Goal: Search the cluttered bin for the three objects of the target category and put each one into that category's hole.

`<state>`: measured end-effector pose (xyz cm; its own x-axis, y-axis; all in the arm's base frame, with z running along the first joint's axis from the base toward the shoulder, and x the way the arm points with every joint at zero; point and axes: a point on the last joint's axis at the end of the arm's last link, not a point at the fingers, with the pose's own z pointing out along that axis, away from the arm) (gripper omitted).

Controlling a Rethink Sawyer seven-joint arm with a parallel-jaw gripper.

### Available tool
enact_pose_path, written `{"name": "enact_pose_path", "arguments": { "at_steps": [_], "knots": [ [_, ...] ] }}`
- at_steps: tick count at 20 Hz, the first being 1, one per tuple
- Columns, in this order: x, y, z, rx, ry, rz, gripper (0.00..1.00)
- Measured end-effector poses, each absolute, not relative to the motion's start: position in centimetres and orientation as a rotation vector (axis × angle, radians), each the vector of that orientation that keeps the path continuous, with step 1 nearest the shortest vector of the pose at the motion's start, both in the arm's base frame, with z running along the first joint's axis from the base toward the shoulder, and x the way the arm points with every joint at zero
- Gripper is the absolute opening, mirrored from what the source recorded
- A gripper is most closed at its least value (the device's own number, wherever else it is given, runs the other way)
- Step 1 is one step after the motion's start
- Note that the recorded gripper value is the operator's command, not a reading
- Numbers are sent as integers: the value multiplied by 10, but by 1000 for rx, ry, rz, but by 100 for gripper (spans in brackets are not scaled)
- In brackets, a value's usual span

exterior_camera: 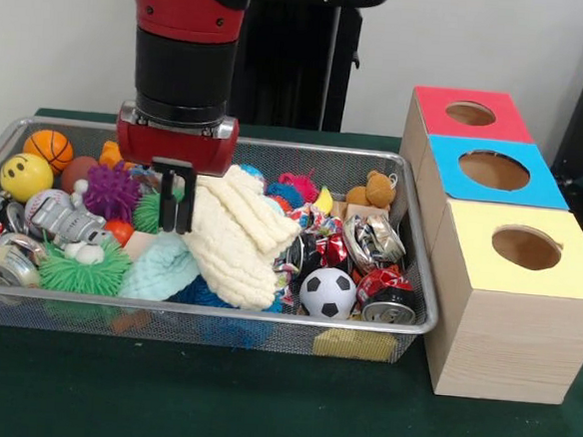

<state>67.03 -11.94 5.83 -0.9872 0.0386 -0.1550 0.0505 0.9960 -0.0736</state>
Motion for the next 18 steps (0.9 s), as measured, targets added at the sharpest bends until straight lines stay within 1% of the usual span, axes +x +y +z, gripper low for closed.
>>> {"name": "enact_pose_path", "arguments": {
  "at_steps": [13, 18],
  "knots": [
    [691, -141, 70, 11, 2920, -198, 0],
    [692, -139, 70, 10, 2918, -192, 0]
  ]
}}
